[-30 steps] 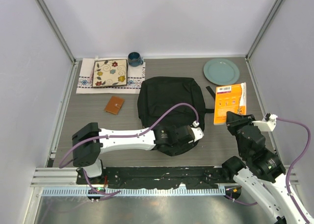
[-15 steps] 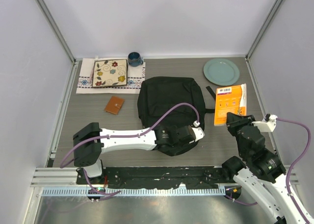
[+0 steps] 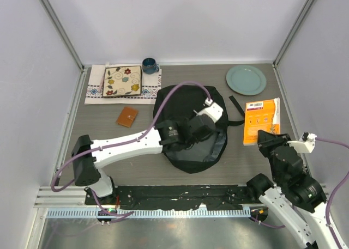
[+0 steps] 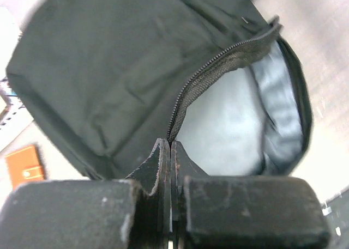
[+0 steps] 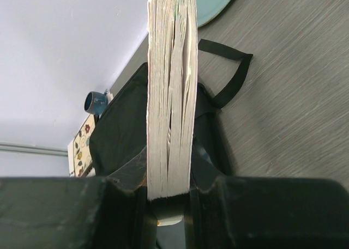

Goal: Pack the student bag
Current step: Place the book in the student bag.

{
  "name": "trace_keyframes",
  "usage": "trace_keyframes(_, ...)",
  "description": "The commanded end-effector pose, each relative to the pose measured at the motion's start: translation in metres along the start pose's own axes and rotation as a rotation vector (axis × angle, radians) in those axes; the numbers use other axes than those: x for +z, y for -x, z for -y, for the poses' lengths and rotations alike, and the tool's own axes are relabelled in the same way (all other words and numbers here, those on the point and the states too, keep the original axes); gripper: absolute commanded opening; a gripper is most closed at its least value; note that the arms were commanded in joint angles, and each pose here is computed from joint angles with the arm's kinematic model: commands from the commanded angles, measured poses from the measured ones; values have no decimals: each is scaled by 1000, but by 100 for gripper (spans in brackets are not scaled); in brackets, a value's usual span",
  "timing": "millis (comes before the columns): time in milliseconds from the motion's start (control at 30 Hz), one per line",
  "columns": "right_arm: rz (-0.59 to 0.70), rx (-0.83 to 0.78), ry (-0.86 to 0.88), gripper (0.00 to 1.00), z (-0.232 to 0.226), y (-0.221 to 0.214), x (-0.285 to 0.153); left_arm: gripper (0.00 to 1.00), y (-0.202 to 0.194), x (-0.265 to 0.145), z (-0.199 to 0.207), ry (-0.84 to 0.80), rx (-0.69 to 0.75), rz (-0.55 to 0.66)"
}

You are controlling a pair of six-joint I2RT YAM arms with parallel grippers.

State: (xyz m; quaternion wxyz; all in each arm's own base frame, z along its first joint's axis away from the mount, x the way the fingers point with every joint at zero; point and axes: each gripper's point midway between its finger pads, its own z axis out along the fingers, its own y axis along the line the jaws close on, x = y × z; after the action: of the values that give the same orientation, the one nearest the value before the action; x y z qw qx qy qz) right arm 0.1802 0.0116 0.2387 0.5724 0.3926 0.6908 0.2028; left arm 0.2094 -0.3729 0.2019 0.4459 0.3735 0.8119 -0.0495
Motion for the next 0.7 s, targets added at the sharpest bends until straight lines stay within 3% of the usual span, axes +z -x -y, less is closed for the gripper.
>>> trace_keyframes(0,35,91,36,3,-10,26,-20,0,63,-28,-77,209,-165,154)
trace_keyframes(300,-105,173,44,2,8,15,-54,0,109,-51,-84,136,-231,272)
trace_keyframes(533,-423,226,235,1,-35,-39,-73,0,118,-60,-80,85,-272,313)
trace_keyframes(667,-514,271,275,1,-48,-54,-78,0,125,-68,-79,51,-304,351)
